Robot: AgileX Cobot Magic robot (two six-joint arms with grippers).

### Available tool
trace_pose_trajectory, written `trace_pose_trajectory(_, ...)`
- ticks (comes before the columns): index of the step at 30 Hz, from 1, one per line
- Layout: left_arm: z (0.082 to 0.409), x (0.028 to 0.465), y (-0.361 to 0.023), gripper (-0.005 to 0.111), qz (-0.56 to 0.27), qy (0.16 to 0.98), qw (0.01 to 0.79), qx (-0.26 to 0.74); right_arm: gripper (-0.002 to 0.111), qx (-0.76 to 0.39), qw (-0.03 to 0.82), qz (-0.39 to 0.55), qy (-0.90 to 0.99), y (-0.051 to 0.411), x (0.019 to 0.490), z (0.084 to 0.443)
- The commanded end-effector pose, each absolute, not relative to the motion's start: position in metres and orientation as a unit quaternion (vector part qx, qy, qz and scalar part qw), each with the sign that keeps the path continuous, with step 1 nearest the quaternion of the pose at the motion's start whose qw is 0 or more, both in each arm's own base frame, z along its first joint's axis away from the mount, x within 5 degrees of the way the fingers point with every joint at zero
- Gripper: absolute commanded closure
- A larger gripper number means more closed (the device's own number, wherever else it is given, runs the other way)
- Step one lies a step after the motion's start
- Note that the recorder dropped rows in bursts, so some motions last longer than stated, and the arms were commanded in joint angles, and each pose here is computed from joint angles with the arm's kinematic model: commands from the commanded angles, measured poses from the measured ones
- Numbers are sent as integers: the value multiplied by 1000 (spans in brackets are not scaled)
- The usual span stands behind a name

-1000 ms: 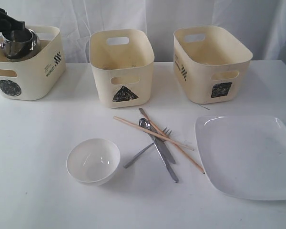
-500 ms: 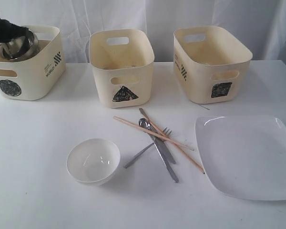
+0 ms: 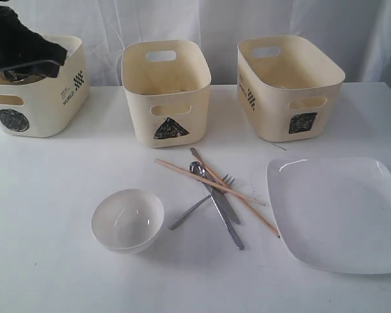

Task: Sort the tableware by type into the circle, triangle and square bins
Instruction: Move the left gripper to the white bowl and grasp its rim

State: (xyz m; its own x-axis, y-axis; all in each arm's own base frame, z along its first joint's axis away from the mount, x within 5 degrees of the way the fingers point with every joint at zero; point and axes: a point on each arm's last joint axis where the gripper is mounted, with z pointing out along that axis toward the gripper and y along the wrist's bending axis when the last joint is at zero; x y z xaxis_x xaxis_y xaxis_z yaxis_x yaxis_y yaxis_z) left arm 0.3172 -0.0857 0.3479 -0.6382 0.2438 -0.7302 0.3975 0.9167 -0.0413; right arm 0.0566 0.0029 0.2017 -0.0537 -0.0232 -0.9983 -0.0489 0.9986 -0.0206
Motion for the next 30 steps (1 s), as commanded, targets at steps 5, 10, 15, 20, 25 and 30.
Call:
trace_pose_trajectory(5,277,248,-126,48,-177,929,225,236,108,-22,691,5,723,2,56,201)
trace_pose_trajectory(10,243,233,-139,45,-185,924,236,236,108,-22,691,5,723,2,56,201)
trace_pose_trajectory(15,223,233,-135,45,-169,927,245,226,108,-22,691,5,723,2,56,201)
trace_pose_trajectory(20,198,245,-139,45,-152,933,228,232,108,-22,691,5,723,2,56,201)
trace_pose_trajectory(25,165,258,-142,49,-133,943,206,226,108,-22,691,5,723,2,56,201)
trace_pose_trajectory(30,172,261,-141,105,-121,929,235,258,108,-22,691,5,723,2,56,201)
